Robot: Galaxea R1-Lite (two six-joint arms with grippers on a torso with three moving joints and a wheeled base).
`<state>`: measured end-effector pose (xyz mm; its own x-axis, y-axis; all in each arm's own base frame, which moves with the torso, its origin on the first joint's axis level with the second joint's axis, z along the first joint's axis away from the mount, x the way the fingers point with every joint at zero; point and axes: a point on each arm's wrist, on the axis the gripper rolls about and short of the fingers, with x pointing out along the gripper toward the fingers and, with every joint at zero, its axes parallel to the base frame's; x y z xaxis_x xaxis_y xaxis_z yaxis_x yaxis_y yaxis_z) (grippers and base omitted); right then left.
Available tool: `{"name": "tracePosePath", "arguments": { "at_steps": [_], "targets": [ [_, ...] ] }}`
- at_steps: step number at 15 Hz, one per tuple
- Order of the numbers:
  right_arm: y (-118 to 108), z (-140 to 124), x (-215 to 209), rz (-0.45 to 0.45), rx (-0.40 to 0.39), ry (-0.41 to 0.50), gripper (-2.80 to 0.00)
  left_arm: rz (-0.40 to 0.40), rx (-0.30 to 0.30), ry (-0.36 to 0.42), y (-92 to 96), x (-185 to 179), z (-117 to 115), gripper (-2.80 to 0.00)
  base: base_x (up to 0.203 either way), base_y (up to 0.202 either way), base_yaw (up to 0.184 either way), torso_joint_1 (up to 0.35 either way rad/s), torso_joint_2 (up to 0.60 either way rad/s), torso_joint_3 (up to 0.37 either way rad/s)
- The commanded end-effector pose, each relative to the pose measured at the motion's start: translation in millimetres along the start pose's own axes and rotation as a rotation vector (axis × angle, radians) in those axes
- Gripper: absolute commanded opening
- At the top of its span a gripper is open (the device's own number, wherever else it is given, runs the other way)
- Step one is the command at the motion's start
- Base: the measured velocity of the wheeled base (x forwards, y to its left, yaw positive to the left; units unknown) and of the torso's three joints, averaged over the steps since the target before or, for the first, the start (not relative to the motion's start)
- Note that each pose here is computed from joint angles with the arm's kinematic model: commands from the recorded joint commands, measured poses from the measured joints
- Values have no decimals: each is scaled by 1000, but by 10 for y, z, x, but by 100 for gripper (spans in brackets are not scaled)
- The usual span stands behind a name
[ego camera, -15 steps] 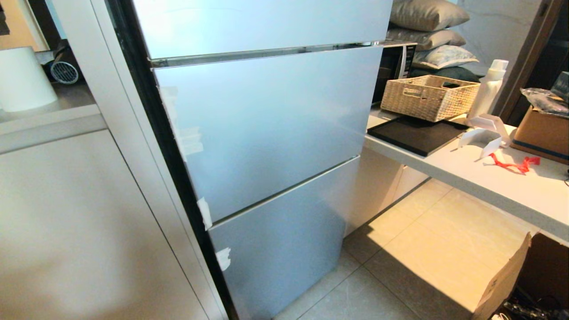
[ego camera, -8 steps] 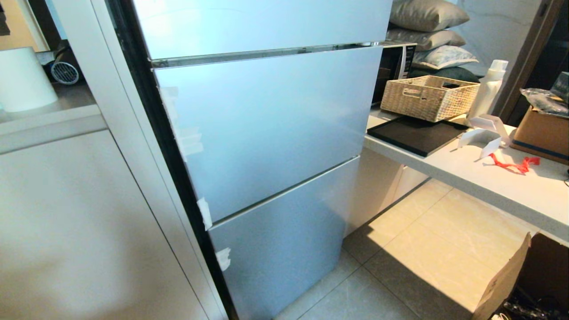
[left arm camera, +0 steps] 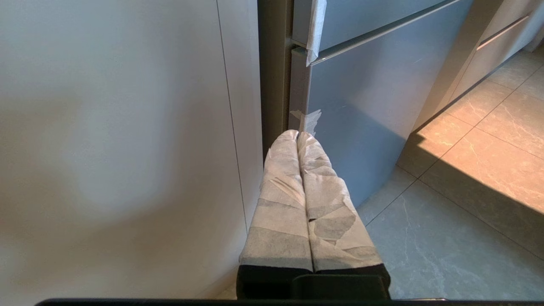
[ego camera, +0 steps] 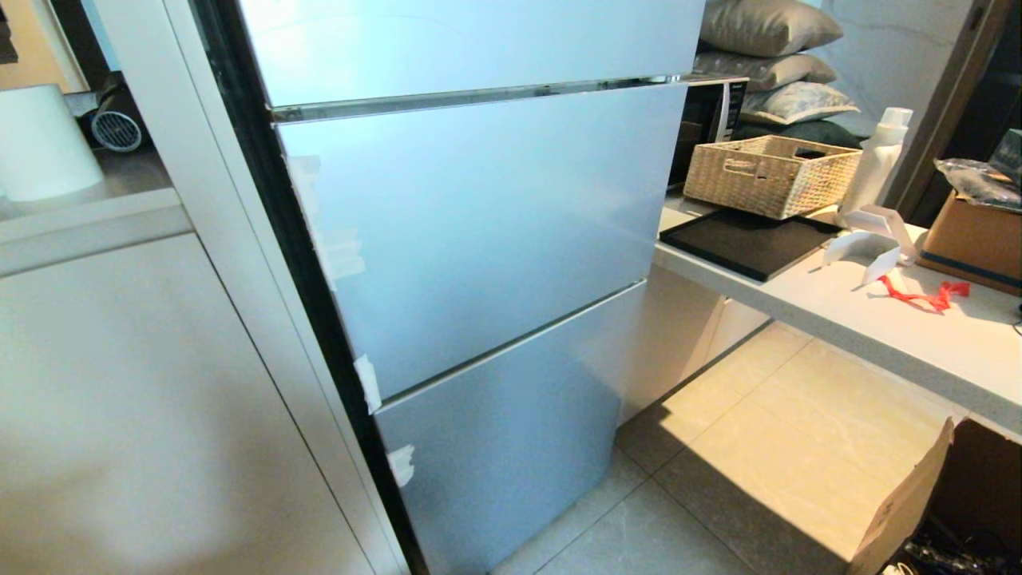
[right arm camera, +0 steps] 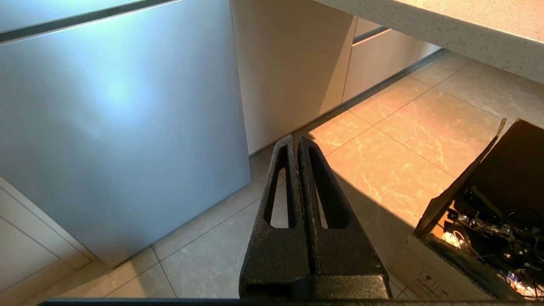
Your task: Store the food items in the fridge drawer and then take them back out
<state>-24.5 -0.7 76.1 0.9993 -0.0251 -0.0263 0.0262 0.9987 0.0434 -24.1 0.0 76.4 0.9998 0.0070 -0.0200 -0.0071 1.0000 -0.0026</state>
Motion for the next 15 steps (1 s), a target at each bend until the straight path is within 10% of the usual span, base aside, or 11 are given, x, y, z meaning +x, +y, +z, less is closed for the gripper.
{"name": "tracePosePath", "arguments": {
  "at_steps": [1,6,9,12,15],
  "targets": [
    [0,-2,2,0,0,5,-280,1,0,0,0,0,0,-280,0,0,0,0,0,0],
    [0,-2,3,-1,-1,6,-280,2,61,-46,0,4,37,-280,0,0,0,0,0,0],
    [0,-2,1,0,-1,4,-280,-44,17,-139,-10,-57,504,-280,0,0,0,0,0,0],
    [0,-2,1,0,-1,4,-280,-124,-138,48,-30,345,920,-280,0,0,0,0,0,0],
    [0,-2,2,0,-1,5,-280,-222,-433,136,-83,1045,1312,-280,0,0,0,0,0,0]
  ]
}}
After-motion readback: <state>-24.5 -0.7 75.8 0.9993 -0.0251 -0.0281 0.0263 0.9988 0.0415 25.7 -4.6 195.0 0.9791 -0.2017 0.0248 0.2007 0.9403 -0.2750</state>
